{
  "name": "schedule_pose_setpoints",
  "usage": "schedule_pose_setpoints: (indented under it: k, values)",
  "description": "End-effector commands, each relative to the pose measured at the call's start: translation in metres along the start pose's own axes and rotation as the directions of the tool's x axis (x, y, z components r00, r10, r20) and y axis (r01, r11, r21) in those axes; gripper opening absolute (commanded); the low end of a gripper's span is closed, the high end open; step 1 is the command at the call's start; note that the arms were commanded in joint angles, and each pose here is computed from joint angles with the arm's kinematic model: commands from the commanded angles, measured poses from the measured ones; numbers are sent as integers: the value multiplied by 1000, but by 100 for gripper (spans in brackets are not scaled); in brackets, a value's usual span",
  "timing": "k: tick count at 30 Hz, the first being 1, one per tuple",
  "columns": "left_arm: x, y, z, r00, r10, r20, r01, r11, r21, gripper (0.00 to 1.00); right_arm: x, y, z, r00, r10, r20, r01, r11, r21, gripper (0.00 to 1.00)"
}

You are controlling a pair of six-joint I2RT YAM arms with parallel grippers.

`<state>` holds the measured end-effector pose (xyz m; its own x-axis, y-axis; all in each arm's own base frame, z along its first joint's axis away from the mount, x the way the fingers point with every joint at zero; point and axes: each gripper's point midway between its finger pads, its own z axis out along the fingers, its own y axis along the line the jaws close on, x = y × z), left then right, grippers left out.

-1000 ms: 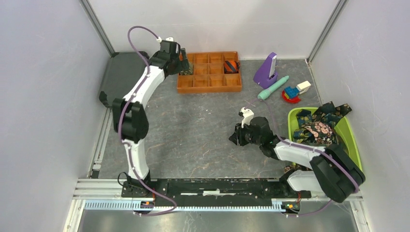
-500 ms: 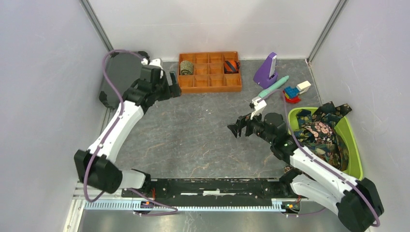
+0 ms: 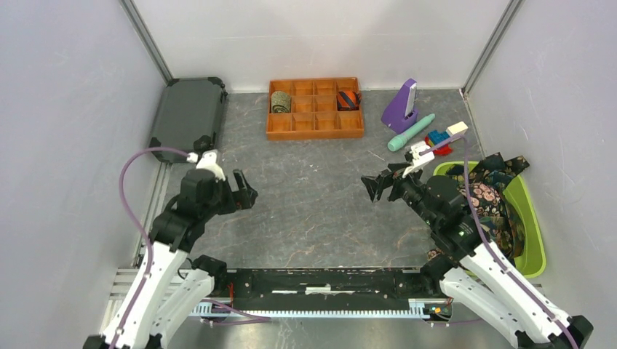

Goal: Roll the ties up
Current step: Reset both arms

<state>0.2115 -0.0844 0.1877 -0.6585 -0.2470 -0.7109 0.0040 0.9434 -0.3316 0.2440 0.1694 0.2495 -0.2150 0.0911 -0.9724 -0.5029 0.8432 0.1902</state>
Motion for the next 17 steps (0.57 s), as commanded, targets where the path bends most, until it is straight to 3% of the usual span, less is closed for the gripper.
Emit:
schedule_pose_setpoints:
  k: [1, 17]
  values:
    - [2, -2, -11, 995, -49, 88, 44, 998, 53, 100, -15, -13, -16, 999, -17, 38, 14, 997, 75, 98]
    - [6, 2, -12, 992, -53, 112, 47, 997, 53, 100, -9, -21, -23, 1000, 9, 22, -11, 992, 122, 98]
